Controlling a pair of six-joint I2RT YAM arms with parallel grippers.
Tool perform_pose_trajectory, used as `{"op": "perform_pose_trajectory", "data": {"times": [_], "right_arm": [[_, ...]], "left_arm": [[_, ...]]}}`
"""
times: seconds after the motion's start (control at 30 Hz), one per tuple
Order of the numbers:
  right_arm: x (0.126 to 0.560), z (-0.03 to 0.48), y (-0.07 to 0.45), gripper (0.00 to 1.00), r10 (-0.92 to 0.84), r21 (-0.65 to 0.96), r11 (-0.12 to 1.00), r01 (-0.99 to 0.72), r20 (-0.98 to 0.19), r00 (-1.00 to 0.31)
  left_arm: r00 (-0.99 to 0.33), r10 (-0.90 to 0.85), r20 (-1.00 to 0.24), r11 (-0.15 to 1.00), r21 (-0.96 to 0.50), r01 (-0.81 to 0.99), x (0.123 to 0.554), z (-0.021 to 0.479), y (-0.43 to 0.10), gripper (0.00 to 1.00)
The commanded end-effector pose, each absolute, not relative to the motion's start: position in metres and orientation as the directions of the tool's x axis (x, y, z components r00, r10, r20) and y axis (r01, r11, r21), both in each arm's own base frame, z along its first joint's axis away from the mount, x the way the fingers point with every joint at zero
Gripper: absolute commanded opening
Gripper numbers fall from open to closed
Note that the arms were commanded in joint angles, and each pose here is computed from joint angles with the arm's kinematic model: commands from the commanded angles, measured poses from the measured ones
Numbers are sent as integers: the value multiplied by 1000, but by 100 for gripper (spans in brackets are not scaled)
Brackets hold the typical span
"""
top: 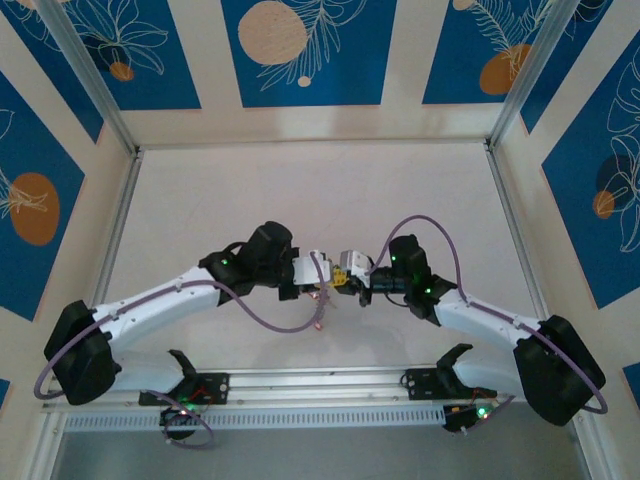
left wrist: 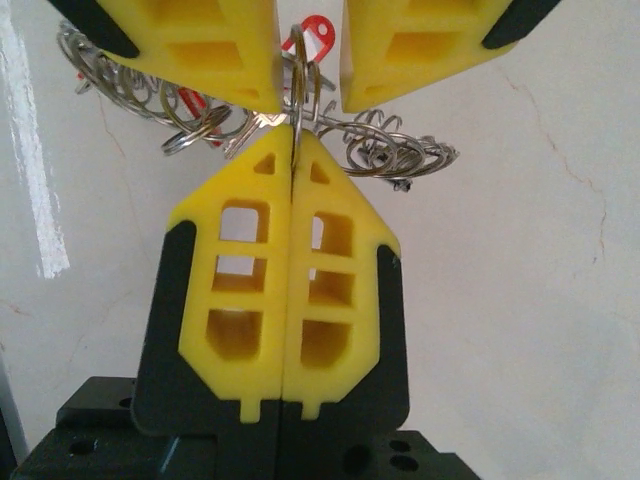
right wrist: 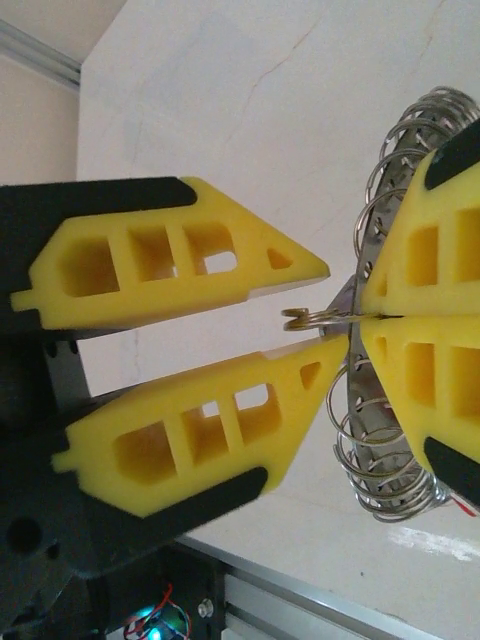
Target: Put the keys on the keyring
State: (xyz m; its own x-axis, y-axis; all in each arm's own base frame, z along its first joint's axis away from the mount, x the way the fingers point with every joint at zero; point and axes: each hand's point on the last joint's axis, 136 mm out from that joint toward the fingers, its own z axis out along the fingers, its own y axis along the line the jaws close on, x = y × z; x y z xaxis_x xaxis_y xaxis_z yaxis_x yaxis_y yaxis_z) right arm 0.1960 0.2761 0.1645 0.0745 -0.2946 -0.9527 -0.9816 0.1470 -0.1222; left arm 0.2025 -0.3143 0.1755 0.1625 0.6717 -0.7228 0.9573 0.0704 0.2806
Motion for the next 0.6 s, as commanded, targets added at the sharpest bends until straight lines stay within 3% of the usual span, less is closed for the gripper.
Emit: {"op": "perform_pose_trajectory", "data": {"times": [0.0, 0.1, 0.27, 0.4, 0.5, 0.57], "right_arm": [[190, 197, 279, 0, -172, -186, 125, -975, -972, 163], [190, 199, 278, 0, -154, -193, 134, -972, -973, 172], [187, 195, 278, 0, -163, -189, 120, -975, -972, 169], [188, 187, 278, 0, -218, -198, 118, -973, -961, 169], [191, 183, 279, 16, -267, -218, 128, -968, -947, 178], [193, 180, 279, 19, -296, -229, 135, -964, -938, 182]], "left_arm": [[150, 609, -778, 106, 268, 958, 203, 187, -317, 18], [145, 599, -787, 125, 271, 954, 206, 188, -314, 15], [160, 563, -811, 140, 284, 949, 206, 195, -313, 1], [173, 568, -805, 127, 293, 948, 205, 198, -311, 0], [162, 602, -782, 116, 286, 951, 206, 197, -310, 0], [160, 636, -755, 102, 288, 952, 206, 194, -308, 0]]}}
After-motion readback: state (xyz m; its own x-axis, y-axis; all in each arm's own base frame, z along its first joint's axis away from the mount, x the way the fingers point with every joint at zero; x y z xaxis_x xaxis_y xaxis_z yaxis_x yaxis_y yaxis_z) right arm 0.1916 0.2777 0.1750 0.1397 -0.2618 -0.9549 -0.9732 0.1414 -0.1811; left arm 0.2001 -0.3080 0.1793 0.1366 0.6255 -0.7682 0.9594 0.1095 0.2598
